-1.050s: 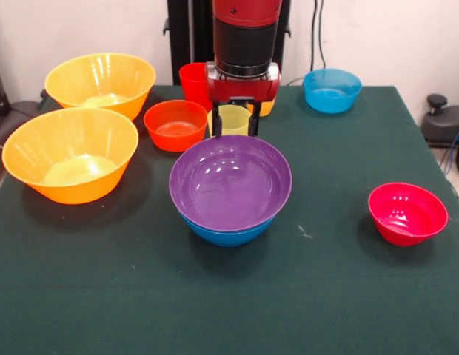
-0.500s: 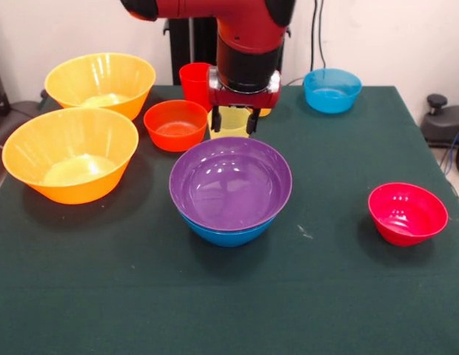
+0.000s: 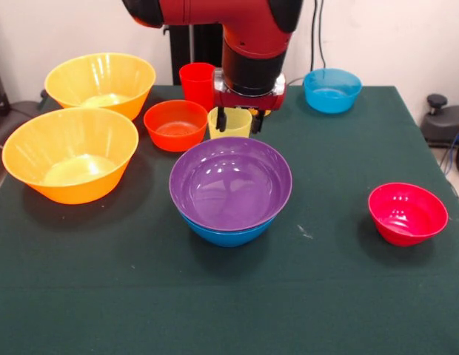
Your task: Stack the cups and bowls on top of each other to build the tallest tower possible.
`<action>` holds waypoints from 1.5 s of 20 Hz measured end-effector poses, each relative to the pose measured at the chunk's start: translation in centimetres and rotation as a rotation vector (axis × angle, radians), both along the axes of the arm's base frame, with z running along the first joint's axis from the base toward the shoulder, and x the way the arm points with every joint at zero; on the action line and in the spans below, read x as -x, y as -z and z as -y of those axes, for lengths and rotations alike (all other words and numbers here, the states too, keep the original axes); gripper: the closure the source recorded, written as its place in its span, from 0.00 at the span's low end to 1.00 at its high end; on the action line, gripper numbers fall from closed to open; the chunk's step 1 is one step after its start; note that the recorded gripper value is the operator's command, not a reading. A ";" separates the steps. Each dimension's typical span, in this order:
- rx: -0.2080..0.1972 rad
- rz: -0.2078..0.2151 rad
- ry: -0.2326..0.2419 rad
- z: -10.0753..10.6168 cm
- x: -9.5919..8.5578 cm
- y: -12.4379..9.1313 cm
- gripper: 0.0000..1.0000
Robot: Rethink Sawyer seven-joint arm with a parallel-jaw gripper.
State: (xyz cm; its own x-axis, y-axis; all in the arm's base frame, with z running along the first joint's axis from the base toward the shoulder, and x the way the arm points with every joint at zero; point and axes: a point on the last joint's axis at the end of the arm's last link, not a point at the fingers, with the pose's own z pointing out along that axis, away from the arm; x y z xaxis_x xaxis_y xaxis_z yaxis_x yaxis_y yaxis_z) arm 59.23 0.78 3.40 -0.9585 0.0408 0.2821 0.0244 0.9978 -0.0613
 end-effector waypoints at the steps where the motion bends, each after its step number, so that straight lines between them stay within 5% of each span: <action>1: -0.001 -0.001 0.003 0.0 0.0 0.0 0.00; 10: 0.003 -0.013 0.014 0.5 0.4 0.4 0.00; 30: -0.006 -0.075 0.044 1.3 1.6 4.8 0.00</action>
State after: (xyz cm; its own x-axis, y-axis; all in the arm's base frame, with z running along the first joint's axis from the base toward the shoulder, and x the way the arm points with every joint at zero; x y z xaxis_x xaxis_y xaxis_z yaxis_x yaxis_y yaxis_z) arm 57.67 -0.49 -1.43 -0.9319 0.0807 0.3537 0.0640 0.9962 -0.0587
